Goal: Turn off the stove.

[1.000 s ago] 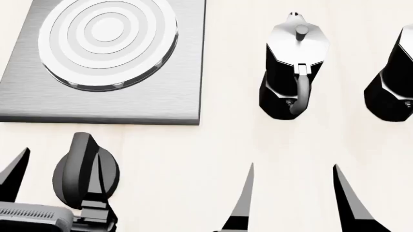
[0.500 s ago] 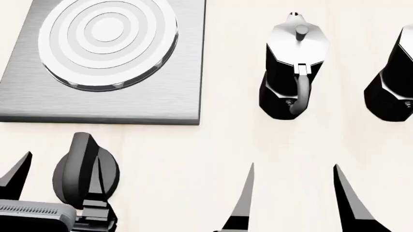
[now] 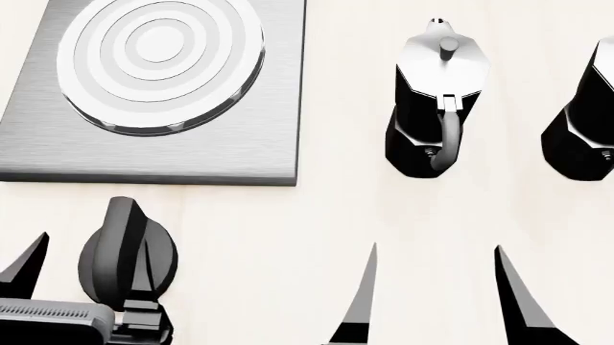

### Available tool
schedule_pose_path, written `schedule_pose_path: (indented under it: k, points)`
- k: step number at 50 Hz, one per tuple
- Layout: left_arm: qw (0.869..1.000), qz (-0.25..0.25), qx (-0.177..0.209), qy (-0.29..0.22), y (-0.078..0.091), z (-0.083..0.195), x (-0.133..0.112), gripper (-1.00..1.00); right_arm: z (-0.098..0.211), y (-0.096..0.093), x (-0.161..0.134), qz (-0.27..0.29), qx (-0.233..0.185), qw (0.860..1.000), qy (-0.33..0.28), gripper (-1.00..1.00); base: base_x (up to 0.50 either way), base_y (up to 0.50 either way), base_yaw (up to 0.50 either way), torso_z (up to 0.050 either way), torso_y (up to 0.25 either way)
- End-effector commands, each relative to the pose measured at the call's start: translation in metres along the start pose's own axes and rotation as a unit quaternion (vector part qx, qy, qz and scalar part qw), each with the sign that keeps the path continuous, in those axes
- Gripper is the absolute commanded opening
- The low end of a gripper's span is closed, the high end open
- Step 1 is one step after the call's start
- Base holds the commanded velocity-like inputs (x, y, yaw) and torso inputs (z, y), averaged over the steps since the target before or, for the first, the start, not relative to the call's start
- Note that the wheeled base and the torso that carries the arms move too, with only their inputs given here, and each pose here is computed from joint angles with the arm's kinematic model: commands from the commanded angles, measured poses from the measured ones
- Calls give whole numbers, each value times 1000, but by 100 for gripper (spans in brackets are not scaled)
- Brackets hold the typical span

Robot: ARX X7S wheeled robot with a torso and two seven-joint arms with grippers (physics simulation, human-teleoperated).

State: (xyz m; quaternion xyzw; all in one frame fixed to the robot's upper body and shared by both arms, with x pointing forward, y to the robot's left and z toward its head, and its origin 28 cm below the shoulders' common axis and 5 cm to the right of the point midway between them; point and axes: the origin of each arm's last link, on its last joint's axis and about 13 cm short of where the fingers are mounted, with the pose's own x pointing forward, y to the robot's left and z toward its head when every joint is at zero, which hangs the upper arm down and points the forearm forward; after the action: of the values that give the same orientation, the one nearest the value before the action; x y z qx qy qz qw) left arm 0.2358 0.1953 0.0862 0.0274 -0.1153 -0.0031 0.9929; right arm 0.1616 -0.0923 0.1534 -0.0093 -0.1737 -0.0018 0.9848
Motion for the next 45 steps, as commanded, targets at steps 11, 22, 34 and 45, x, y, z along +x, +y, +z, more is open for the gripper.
schedule_pose_path:
  k: [11,22,34,45]
  points:
    - [1000,9,0,7,3,-5,0,100,-1,0,0,1,0,1000,1,100,0,0,0,0,0]
    - [1000,14,-4,10,4,-5,-1,100,0,0,0,0,0,1000,0,100,0,0,0,0,0]
    - [1000,16,-6,15,5,-6,-3,100,1,0,0,0,1,1000,0,100,0,0,0,0,0]
    - [999,21,-7,25,8,-11,-5,100,0,0,1,0,0,1000,0,100,0,0,0,0,0]
